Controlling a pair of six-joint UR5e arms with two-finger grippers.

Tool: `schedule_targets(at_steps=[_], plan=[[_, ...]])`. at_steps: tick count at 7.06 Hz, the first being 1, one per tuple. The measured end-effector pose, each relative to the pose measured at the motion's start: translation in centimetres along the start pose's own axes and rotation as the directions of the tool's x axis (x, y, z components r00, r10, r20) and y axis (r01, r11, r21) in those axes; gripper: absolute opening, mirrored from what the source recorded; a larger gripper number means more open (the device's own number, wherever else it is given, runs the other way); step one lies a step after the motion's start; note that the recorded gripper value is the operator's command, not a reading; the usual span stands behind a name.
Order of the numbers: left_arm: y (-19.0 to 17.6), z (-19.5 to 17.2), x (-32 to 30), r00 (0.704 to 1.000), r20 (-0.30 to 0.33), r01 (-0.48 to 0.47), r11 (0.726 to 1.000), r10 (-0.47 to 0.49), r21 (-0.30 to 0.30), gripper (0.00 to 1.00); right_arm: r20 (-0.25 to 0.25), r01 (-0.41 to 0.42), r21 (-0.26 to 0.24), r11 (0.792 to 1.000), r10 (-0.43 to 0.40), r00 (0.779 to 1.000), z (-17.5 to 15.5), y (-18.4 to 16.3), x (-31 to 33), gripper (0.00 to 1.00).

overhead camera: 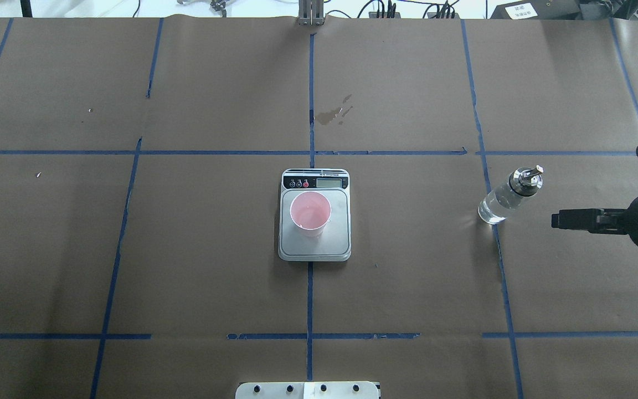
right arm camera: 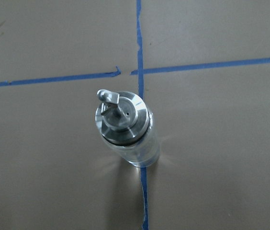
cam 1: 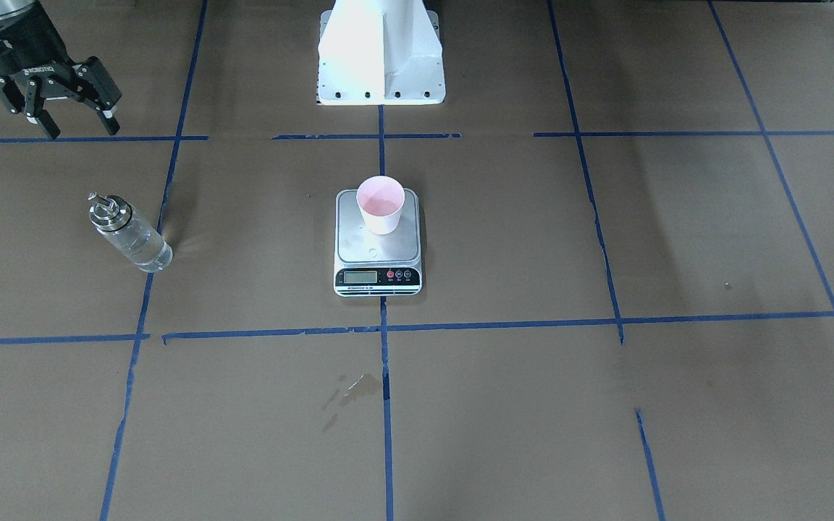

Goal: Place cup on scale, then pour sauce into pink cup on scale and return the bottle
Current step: 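Reach the right gripper toward the glass sauce bottle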

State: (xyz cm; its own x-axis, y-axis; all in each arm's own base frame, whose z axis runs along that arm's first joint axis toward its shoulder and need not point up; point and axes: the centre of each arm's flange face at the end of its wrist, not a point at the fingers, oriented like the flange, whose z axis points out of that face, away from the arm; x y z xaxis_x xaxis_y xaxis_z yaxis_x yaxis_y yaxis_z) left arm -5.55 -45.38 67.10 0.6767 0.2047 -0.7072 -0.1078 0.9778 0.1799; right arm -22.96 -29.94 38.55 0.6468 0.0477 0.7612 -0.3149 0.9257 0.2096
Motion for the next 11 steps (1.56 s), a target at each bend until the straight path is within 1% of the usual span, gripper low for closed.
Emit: schedule_targets(at_steps=[1,2,3,5,6,8,11], plan=[[0.4,0.1,-0.1,1.0,-0.001,0.002,1.0,-0.002,-0.002,1.0,-0.025,0.0,0.056,0.998,0.002,1.0,1.7,1.6,-0.7,1.0],[0.6,0.1,0.0,1.0,-0.002,0.002,1.0,-0.002,-0.002,1.0,-0.026,-0.004,0.113,0.994,0.007,1.0,3.7,2.9,-0.9,1.0],[0.6,0.1,0.0,1.0,-0.002,0.001,1.0,-0.001,-0.001,1.0,-0.007,-0.006,0.169,0.986,0.008,1.0,6.0,3.7,-0.4,1.0],[0.5,0.0,0.1,1.0,-0.002,-0.001,1.0,0.001,0.001,1.0,-0.001,-0.003,0.262,0.965,0.004,1.0,10.4,3.9,0.3,1.0],[0.4,-0.1,0.2,1.0,-0.002,-0.003,1.0,0.003,0.002,1.0,-0.005,-0.001,0.295,0.955,0.002,1.0,11.8,3.7,0.1,1.0],[0.2,-0.5,0.6,1.0,-0.001,-0.012,1.0,0.012,0.011,1.0,-0.025,0.01,0.337,0.942,-0.001,1.0,13.6,3.5,-0.1,1.0],[0.2,-0.6,0.7,1.0,-0.001,-0.012,1.0,0.012,0.012,1.0,-0.029,0.013,0.365,0.931,-0.002,1.0,14.8,3.3,-0.9,1.0]])
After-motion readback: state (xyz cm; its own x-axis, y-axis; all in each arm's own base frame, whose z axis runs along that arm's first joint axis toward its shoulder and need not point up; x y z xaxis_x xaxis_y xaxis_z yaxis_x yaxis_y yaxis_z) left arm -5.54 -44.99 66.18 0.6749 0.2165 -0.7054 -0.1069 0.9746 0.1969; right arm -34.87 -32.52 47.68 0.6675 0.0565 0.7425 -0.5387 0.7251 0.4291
